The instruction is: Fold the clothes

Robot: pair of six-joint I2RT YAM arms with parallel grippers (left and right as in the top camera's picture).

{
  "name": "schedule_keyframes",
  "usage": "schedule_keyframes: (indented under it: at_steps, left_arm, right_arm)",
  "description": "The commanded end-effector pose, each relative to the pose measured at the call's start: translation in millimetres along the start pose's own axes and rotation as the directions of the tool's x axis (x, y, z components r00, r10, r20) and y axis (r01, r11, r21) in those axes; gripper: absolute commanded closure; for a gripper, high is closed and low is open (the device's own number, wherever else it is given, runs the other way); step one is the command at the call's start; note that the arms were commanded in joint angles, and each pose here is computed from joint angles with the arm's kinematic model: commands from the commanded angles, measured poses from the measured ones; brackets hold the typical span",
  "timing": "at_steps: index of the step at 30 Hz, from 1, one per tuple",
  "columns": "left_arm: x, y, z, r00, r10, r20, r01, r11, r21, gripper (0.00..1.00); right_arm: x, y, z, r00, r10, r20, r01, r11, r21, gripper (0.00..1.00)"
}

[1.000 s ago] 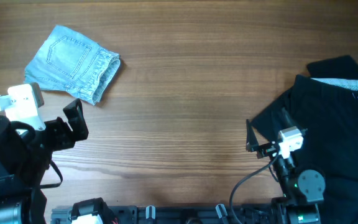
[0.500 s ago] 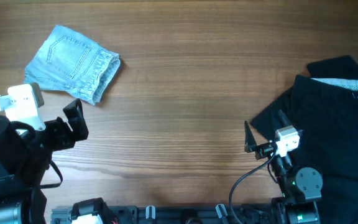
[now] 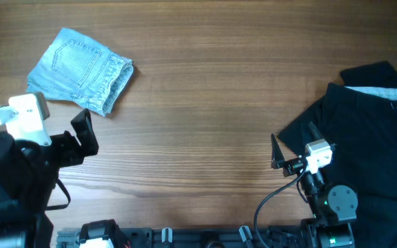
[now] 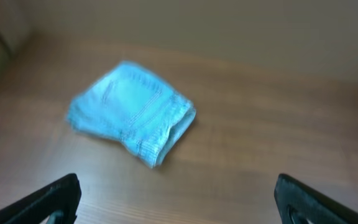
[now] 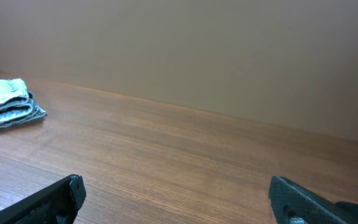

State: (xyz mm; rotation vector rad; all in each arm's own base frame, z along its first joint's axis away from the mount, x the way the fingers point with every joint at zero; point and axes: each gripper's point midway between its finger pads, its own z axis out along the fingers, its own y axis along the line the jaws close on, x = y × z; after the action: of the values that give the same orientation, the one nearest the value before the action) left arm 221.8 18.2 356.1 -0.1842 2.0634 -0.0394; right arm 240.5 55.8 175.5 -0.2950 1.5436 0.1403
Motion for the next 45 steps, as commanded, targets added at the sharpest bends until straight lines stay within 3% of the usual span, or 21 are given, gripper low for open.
schedule_keyframes:
  at_steps: [1,4,11,17,22,26,45]
  left_arm:
    - [-8,-11,-2,0.988,0.052,0.145,-0.058,0.998,0.035,0.00]
    - [7,-24,17,0.966,0.053,0.252,-0.082,0.991,0.105,0.00]
    - [87,-36,54,0.944,-0.009,0.329,-0.073,0.969,0.237,0.00]
    - [115,-37,64,0.887,-0.053,0.458,-0.087,0.956,0.279,0.00]
    - [135,-40,83,0.894,-0.050,0.446,-0.095,0.950,0.297,0.00]
    - [172,-37,110,0.931,-0.048,0.361,-0.067,0.952,0.298,0.00]
    - [169,-38,109,0.924,-0.060,0.378,-0.063,0.951,0.304,0.00]
  right_arm:
    - [-1,0,0,1.000,-0.007,0.007,0.007,1.000,-0.005,0.00]
    - [-1,0,0,1.000,-0.007,0.007,0.007,1.000,-0.005,0.00]
    - [-1,0,0,1.000,-0.007,0.007,0.007,1.000,-0.005,0.00]
    - [-2,0,0,1.000,-0.007,0.008,0.007,1.000,-0.005,0.00]
    - [-2,0,0,1.000,-0.007,0.008,0.007,1.000,-0.005,0.00]
    - [-1,0,0,1.000,-0.007,0.007,0.007,1.000,-0.005,0.00]
    - [-1,0,0,1.000,-0.007,0.007,0.007,1.000,-0.005,0.00]
